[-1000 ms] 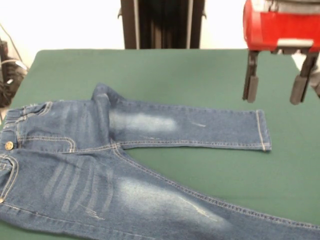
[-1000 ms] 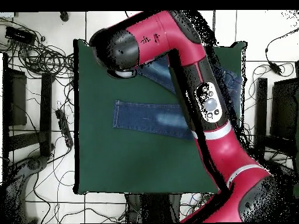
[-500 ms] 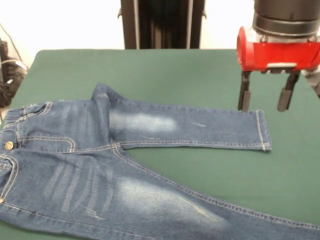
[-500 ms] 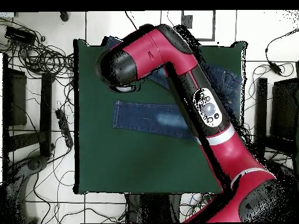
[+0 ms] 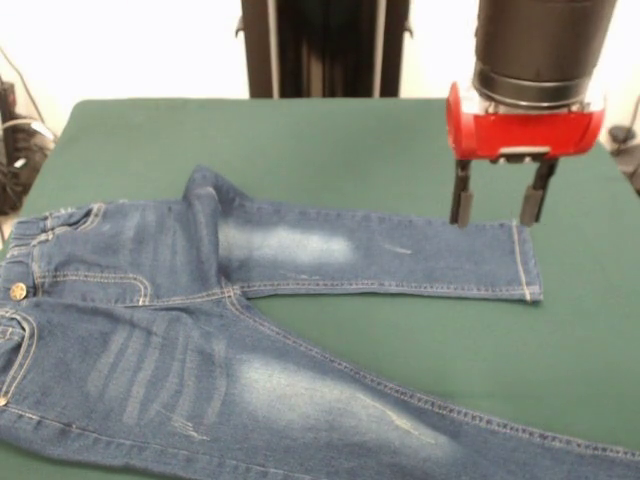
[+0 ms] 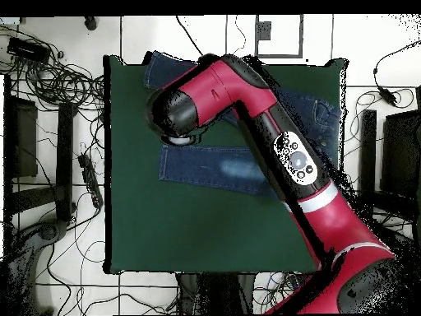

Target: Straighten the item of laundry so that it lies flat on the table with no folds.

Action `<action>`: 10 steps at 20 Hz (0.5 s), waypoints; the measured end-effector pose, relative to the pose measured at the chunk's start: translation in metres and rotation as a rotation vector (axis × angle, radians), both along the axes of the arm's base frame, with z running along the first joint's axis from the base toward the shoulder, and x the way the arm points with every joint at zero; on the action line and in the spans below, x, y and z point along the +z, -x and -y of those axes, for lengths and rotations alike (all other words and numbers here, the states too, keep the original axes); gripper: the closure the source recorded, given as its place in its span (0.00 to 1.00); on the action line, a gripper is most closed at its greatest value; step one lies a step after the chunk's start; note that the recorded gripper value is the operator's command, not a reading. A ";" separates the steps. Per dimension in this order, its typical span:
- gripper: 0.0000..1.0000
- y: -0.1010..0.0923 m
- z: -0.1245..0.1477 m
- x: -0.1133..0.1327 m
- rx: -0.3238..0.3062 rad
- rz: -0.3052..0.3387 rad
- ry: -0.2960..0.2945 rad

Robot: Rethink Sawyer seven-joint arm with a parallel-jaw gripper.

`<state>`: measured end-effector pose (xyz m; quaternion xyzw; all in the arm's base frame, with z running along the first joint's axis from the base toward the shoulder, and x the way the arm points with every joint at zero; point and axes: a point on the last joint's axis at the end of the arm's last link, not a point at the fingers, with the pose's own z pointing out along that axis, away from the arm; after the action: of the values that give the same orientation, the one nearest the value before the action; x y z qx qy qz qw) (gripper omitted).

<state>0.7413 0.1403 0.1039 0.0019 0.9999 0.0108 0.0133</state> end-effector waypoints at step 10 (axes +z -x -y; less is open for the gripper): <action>0.00 0.043 0.010 -0.022 -0.083 -0.084 0.023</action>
<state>0.6987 0.1305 0.0815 0.0438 0.9986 -0.0015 -0.0282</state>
